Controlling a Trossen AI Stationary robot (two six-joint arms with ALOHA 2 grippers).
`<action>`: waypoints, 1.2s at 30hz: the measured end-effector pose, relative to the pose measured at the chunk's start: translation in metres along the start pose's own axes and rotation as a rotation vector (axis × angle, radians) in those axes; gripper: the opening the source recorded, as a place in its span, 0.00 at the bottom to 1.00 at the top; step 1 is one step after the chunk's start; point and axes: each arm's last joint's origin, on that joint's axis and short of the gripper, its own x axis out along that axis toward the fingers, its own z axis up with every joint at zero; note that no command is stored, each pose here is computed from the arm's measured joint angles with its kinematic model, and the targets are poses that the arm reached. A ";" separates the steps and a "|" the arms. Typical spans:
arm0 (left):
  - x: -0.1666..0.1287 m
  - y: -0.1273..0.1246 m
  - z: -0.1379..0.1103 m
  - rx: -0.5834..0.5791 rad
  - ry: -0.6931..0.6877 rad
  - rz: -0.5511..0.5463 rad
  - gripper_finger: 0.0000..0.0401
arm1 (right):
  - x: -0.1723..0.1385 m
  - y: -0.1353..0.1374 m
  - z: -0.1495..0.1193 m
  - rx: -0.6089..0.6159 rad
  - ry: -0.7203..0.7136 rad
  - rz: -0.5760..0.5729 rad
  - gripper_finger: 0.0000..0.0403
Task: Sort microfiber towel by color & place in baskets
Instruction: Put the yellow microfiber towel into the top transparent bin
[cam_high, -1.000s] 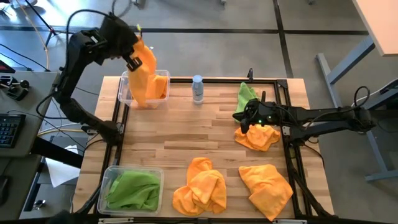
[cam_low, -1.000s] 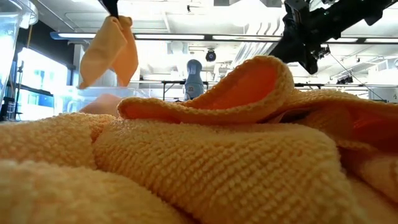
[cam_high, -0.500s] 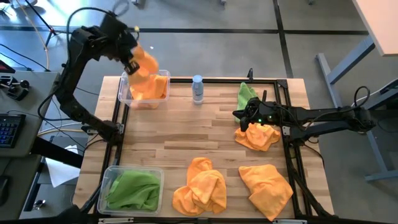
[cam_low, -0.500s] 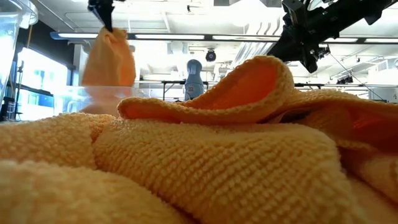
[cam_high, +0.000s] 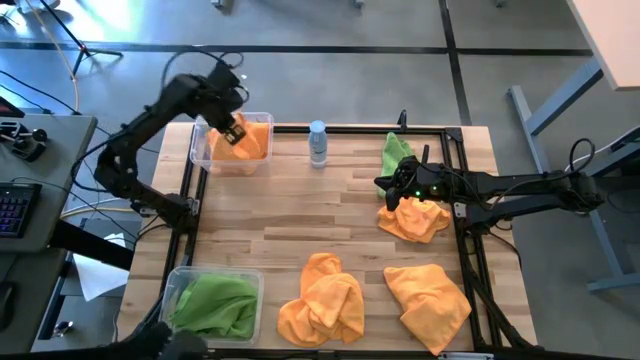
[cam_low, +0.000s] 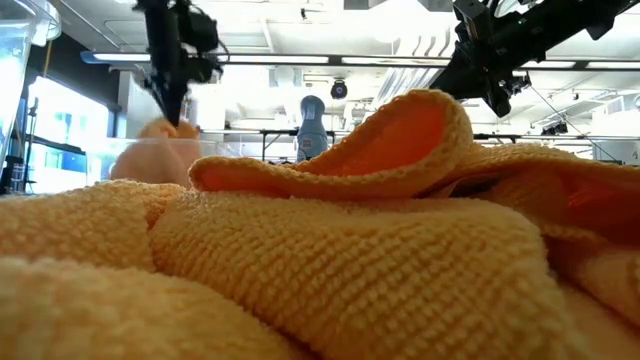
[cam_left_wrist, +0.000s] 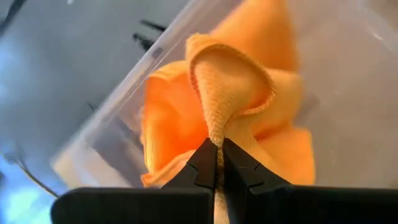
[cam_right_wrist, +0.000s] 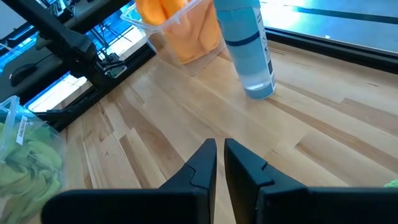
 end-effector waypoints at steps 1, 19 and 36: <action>0.008 -0.001 0.000 -0.078 -0.003 0.009 0.00 | 0.000 0.000 0.000 0.000 0.000 0.000 0.07; 0.082 -0.019 -0.018 -0.594 -0.008 -0.052 0.04 | 0.000 0.000 0.000 -0.003 0.000 -0.001 0.07; 0.096 -0.014 -0.017 -0.659 0.016 -0.033 0.33 | 0.000 0.000 0.000 -0.002 0.001 -0.001 0.07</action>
